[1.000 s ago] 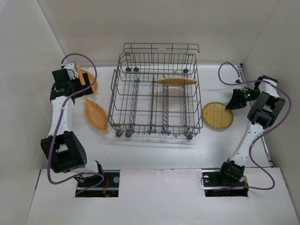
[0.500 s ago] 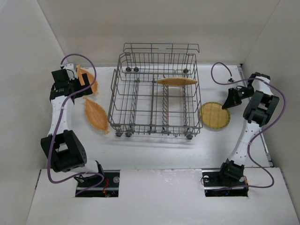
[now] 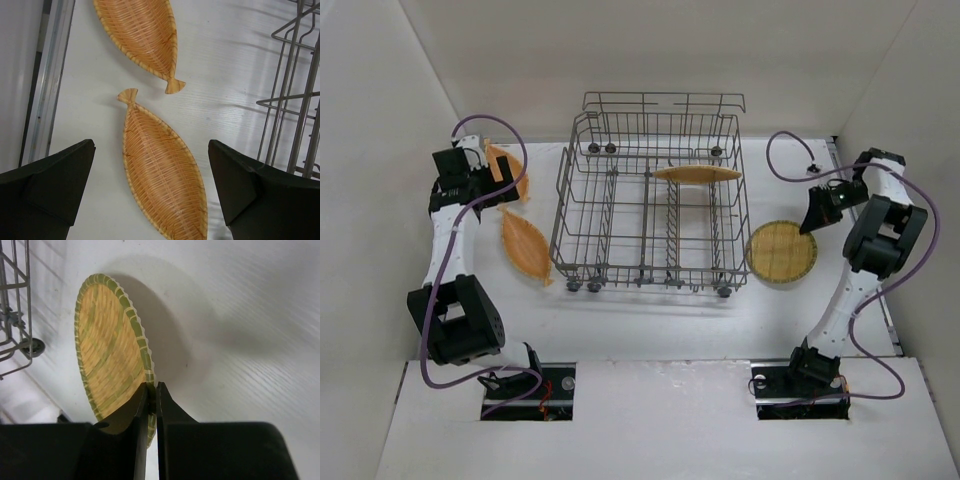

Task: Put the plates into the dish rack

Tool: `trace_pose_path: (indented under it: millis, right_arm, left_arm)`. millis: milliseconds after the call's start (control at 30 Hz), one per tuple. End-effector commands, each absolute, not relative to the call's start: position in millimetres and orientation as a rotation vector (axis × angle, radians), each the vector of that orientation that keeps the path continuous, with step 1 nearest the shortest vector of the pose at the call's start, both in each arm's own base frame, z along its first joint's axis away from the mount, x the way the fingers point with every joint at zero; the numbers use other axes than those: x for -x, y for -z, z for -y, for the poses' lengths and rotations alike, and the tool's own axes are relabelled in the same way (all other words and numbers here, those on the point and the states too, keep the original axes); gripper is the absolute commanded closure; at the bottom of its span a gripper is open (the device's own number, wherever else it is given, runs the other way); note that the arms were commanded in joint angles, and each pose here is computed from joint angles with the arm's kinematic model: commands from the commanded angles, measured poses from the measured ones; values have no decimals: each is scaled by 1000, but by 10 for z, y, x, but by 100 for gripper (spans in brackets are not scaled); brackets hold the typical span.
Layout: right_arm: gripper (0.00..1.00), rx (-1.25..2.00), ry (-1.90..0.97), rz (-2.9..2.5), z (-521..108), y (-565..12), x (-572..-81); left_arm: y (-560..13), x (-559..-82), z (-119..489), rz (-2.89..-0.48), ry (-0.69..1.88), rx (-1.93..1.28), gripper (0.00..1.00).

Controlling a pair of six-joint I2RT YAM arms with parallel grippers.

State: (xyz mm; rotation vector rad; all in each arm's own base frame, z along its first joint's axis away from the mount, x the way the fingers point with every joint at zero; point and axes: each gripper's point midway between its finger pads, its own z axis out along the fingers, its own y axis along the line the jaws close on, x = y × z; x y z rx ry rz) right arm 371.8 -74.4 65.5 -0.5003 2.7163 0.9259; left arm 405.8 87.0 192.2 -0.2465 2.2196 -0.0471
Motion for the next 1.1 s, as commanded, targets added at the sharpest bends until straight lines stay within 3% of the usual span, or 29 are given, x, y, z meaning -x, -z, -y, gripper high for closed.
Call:
trace_pose_path:
  millis: [0,633,867,1067]
  right_arm:
    - [100,561,-757,-2723,844,-1068,-3582]
    - [100,514,-64,-2277,1045,-2331,-3689]
    - [100,475,82,-2053,822,-3097,-3479]
    - [100,532,236,-1765,559,-4083,-3390]
  left_arm:
    - [-1965,-4104,-782,-2181,66,216,0]
    - [-1866,-3895,-555,-2179,98,205,0]
    - [-1782,-3761,-687,-2190,-2,253,0]
    - [-1766,-3679,-820,-2172,-103,260,0]
